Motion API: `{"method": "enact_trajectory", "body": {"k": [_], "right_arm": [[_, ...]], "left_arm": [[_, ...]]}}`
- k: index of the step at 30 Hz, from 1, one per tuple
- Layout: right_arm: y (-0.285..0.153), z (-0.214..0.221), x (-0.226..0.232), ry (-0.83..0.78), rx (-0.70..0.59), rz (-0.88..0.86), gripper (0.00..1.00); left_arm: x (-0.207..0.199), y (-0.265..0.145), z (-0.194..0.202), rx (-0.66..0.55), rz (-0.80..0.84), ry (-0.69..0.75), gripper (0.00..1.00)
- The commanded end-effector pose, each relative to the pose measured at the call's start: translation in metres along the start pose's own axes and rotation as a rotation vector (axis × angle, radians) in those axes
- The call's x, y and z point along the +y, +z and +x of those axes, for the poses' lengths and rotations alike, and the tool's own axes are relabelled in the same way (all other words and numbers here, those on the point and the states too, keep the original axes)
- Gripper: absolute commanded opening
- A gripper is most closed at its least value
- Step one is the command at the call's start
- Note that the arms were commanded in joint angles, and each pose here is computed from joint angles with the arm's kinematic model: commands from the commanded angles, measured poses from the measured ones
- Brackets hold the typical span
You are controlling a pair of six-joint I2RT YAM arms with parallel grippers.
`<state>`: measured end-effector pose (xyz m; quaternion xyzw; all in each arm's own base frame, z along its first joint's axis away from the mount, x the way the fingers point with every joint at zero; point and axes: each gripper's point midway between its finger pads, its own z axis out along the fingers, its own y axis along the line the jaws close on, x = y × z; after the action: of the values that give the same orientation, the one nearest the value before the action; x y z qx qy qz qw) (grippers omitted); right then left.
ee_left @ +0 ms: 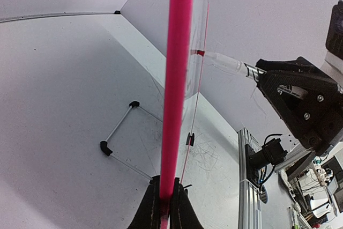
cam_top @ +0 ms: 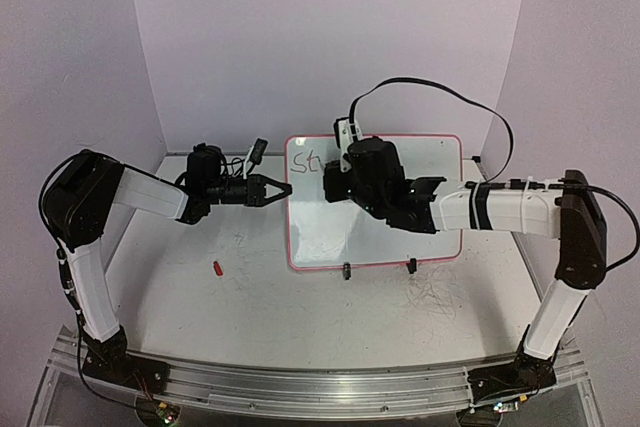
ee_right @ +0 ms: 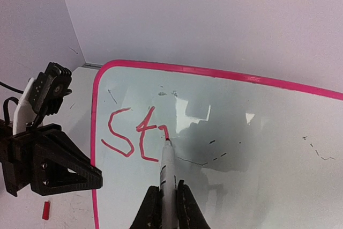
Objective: Write a sentence on the whiteboard
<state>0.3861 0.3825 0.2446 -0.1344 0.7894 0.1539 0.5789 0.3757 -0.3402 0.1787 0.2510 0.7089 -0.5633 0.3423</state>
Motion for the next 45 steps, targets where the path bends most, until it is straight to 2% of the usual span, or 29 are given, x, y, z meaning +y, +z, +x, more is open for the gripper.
{"method": "enact_trajectory", "body": {"k": [1, 19, 45], "right_arm": [[-0.013, -0.008, -0.01, 0.027, -0.013, 0.026, 0.0], [-0.017, 0.012, -0.005, 0.032, 0.027, 0.013, 0.0], [0.004, -0.015, -0.004, 0.013, -0.034, 0.049, 0.0]], "left_arm": [[-0.015, -0.003, -0.012, -0.021, 0.024, 0.02, 0.0], [-0.017, -0.004, -0.012, -0.019, 0.027, 0.021, 0.0], [-0.017, -0.004, -0.011, -0.018, 0.029, 0.021, 0.0]]}}
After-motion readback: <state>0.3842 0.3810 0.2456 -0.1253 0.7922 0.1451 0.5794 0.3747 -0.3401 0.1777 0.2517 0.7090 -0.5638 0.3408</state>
